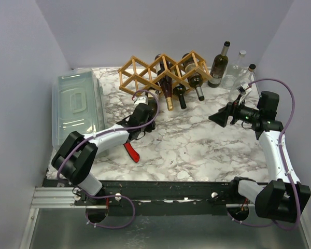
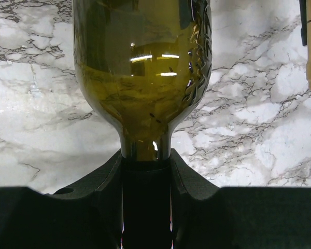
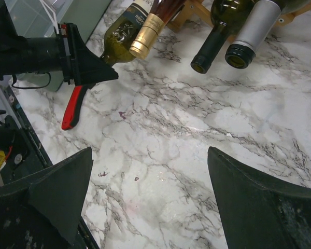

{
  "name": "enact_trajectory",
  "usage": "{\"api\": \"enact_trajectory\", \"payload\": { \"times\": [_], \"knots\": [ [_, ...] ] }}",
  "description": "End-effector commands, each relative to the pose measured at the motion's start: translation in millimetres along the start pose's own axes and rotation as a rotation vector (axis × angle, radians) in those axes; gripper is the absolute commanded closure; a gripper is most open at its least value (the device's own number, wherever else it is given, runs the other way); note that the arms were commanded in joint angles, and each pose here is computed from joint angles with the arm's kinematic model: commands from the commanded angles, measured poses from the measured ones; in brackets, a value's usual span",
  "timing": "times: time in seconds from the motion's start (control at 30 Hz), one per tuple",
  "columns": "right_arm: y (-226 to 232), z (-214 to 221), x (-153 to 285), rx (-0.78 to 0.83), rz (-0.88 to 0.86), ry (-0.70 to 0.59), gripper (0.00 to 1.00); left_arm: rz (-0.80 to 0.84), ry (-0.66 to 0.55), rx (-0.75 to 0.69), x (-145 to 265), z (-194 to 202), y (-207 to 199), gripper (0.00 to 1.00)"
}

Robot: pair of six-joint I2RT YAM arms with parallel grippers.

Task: Take the wine bottle off the wine rack
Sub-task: Pick up the wine bottle from the wine rack.

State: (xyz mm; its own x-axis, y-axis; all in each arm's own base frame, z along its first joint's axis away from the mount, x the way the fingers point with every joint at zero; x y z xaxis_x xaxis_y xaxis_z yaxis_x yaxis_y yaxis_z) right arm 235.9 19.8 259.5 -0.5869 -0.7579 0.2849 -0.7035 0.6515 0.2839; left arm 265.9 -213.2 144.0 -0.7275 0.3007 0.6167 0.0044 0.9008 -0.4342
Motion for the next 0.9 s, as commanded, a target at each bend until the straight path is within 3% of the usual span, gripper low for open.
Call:
{"api": "enact_trajectory", "payload": {
  "times": [0.0,0.3,0.7,0.87],
  "knots": [
    [6,-6,2,0.024,-0.028,-0.007,0.05,0.059,-0.029,0.016,-5,-13,-12,1.0],
    [6,-6,2,0.024,-0.03,-0.005,0.05,0.031,-0.015,0.011,-18,-12,-7,0.97],
    [6,-6,2,0.026,-0.036,-0.005,0.05,0.03,-0.012,0.032,-28,-20,-5,0.8],
    [7,-6,2,0.027,-0.036,-0.003,0.05,0.023,0.005,0.053,-38,-20,-1,0.79]
  ]
}}
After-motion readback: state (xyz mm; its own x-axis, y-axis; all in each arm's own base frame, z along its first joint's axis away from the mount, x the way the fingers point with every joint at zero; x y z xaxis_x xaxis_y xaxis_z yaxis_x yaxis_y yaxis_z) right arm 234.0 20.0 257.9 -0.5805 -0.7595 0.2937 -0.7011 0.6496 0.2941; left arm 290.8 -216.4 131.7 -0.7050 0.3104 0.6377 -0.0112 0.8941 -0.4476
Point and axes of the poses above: each gripper's point midway between its finger pads, its own x axis back along the fingers, its own y axis along the line the jaws close on, z = x × y, the point moved 10 cm from there along x, back along the fingers, and after that the axes turned 6 degrees about x, right-handed, at the moved point
